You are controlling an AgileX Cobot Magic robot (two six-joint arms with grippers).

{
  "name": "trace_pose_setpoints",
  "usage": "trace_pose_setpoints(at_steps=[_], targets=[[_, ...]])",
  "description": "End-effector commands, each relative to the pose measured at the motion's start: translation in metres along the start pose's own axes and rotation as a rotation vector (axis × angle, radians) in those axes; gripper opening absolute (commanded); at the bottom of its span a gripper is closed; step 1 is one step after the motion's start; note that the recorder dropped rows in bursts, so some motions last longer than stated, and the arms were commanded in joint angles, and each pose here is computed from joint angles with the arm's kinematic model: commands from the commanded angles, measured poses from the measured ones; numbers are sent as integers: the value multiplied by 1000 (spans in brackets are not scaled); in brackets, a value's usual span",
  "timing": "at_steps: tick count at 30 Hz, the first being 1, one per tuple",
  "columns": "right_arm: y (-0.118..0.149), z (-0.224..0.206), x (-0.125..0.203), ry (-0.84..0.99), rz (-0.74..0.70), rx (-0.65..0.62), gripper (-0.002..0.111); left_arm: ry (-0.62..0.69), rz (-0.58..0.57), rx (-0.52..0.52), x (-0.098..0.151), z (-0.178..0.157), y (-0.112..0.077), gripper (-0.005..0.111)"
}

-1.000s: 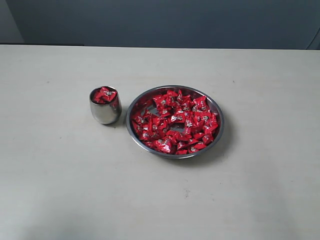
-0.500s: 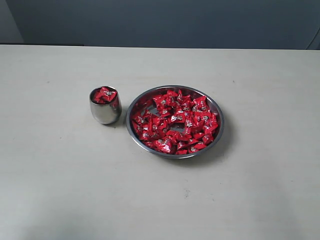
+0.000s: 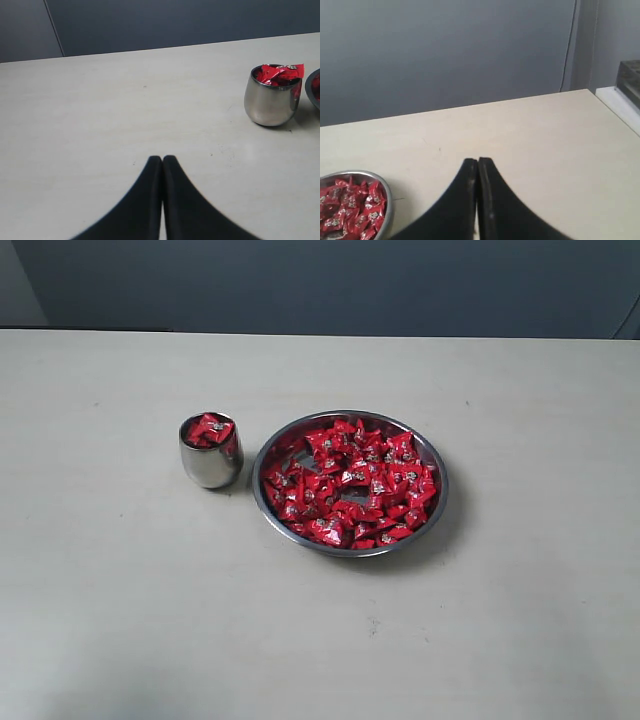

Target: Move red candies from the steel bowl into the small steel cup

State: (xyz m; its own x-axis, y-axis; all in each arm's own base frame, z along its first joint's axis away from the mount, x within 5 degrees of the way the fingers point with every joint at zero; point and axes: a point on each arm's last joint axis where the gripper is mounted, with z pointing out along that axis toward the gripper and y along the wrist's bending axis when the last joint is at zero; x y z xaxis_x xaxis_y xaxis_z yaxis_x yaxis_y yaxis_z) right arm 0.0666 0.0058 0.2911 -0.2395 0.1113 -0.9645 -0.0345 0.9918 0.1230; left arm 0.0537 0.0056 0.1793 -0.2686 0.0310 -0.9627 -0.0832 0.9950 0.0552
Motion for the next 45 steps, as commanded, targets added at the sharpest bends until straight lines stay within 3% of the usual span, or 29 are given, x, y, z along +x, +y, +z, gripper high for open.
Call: trace_pose_setpoints(at_steps=[1,13,32,45], targets=[[-1,-2,-1,-33,-29,17,0,-19,0,-1,-3,-1,0,0],[-9,7,40,34,-66,45,0,-19,0,-1,-3,-1,0,0],[-11,5,45,22,-117,66,0,-19,0,-1,-3,-1,0,0],[-17,15,85,73,-133,76,0,-19,0,-1,-3,-1,0,0]])
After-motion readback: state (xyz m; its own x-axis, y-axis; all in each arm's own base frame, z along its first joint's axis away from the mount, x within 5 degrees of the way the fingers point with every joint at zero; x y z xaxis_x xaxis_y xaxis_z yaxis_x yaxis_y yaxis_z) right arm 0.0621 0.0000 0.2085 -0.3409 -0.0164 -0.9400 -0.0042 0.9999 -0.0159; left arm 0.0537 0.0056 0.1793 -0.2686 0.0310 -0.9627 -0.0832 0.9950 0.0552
